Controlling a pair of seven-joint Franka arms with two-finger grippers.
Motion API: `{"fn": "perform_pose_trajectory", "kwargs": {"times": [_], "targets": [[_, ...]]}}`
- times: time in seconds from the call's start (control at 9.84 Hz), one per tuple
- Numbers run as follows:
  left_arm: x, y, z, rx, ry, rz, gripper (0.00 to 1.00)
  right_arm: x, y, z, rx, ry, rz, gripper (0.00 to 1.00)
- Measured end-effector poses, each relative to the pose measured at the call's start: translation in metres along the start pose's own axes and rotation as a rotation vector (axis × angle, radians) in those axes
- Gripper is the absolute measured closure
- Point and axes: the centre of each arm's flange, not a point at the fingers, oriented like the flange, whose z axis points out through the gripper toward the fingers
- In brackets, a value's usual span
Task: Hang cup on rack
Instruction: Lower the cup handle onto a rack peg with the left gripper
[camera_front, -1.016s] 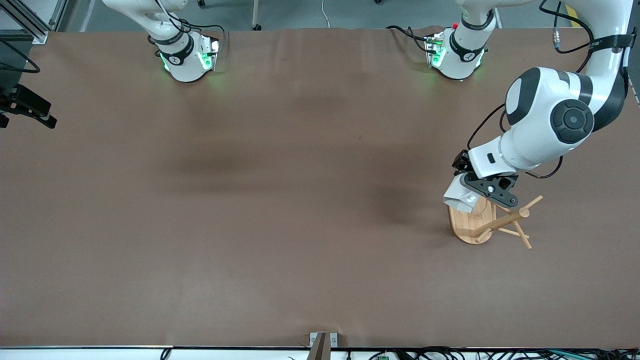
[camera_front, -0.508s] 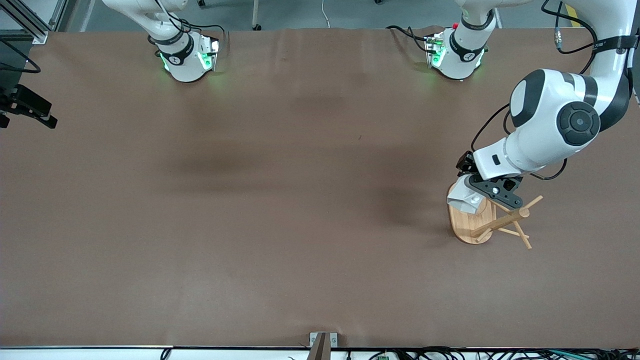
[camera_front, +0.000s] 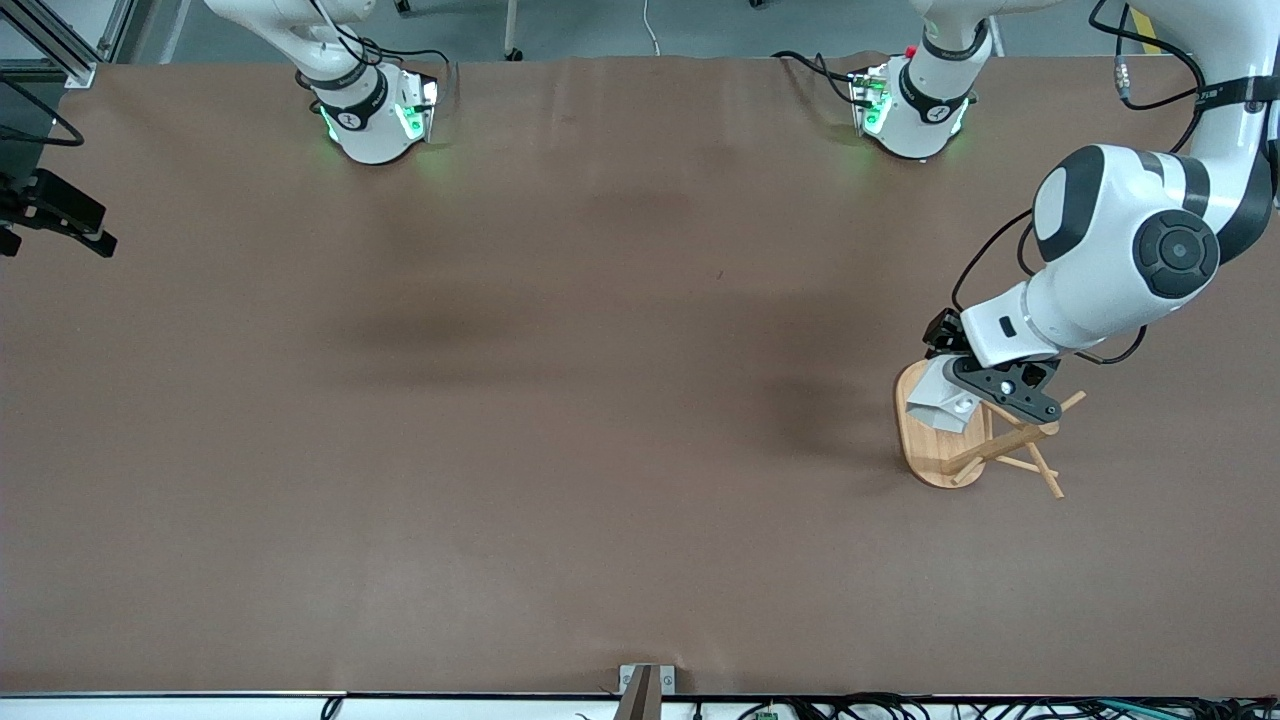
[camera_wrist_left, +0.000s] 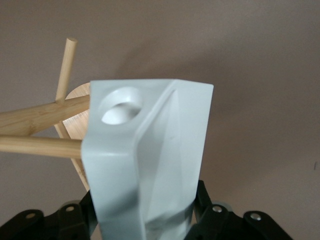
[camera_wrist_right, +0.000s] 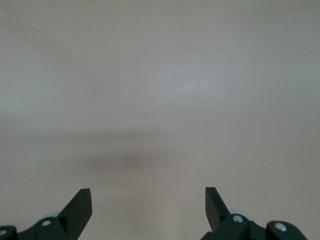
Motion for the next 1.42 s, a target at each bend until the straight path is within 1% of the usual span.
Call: {"fn": "perform_pose_trajectory", "kwargs": {"times": [0.61, 1.32, 1.42], "targets": [[-0.002, -0.021, 0.003, -0.007, 0.0, -0.019, 0.26, 0.0, -0.001, 0.0, 0.0, 0.0, -0.001, 0.0], [0.002, -0.03, 0.007, -0.014, 0.004, -0.028, 0.26, 0.0, -0.001, 0.0, 0.0, -0.001, -0.001, 0.0], [0.004, -0.031, 0.006, -0.015, 0.006, -0.028, 0.24, 0.0, -0.001, 0.0, 0.0, -0.001, -0.002, 0.0]]}}
